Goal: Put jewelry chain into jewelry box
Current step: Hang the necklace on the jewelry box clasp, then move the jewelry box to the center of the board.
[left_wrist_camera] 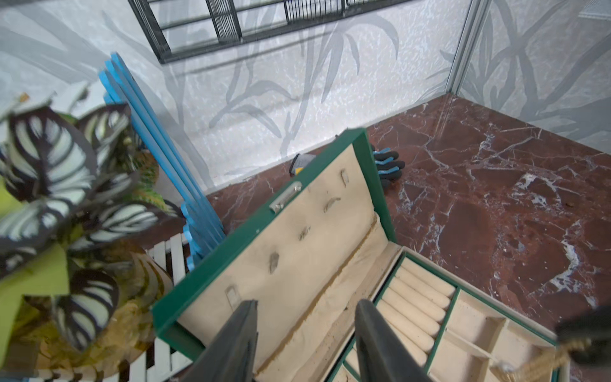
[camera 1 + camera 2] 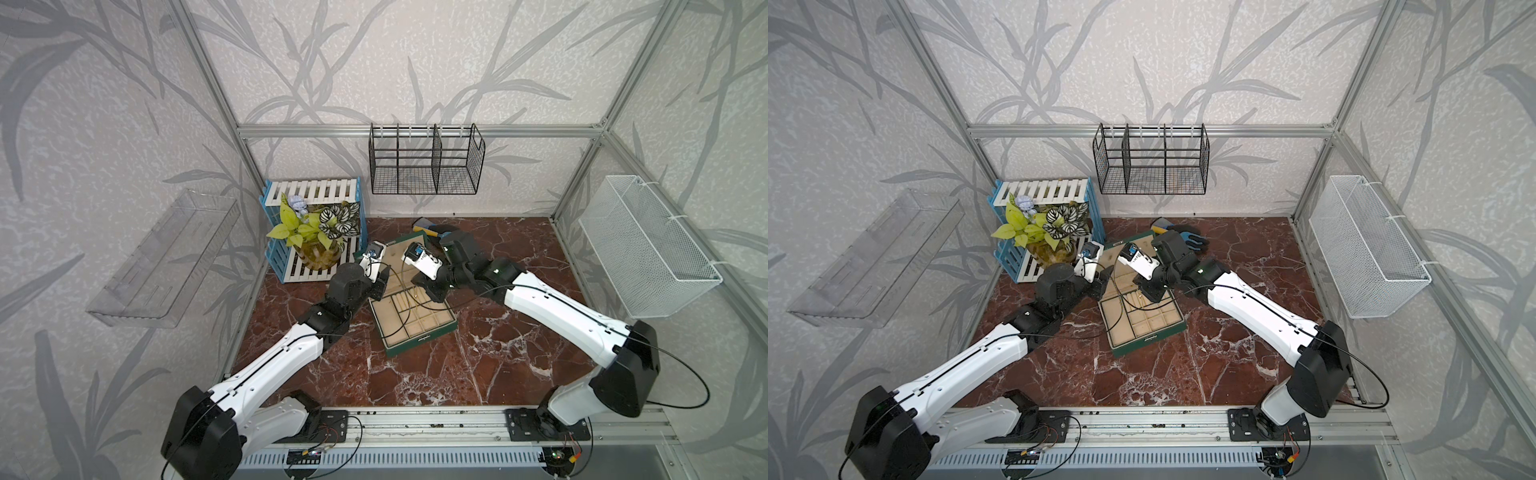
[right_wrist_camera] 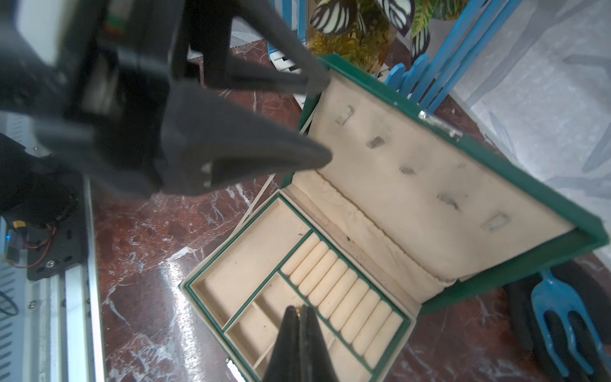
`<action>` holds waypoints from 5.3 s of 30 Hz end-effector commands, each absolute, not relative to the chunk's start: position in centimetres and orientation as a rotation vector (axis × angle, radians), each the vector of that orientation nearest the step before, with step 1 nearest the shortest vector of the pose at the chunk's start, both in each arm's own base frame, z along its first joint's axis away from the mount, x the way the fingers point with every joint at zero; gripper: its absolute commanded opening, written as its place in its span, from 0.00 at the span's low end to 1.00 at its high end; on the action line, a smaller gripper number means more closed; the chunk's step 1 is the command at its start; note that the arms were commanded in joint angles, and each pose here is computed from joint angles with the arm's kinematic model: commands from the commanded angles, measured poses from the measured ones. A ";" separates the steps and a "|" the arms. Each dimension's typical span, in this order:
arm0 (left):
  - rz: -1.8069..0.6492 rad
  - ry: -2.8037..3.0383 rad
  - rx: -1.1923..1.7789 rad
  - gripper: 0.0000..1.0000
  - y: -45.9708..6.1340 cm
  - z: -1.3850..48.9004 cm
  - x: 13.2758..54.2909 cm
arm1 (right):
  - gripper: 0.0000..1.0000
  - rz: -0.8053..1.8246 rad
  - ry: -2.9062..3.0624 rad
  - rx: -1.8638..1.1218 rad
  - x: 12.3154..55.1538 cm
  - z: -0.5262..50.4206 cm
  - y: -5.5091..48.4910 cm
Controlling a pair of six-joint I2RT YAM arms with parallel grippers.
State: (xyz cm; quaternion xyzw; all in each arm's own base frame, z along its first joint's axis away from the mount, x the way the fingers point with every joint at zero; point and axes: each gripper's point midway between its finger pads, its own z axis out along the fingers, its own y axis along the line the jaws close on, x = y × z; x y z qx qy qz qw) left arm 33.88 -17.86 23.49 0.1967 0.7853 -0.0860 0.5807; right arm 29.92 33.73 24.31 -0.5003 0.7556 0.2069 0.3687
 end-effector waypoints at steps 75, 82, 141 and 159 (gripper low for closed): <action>-0.351 1.761 0.221 0.51 -14.9 21.4 34.7 | 0.17 0.010 1.713 -1.614 44.7 21.5 38.8; -0.403 1.733 0.287 0.52 -16.2 24.9 34.5 | 0.21 0.016 1.719 -1.495 44.1 24.6 37.8; 0.152 2.166 1.138 0.61 -19.1 19.9 44.5 | 0.81 0.733 1.809 -0.859 25.2 22.8 27.4; 0.107 2.109 1.110 0.43 -19.7 19.0 44.5 | 0.81 0.706 1.815 -0.833 25.1 22.5 26.6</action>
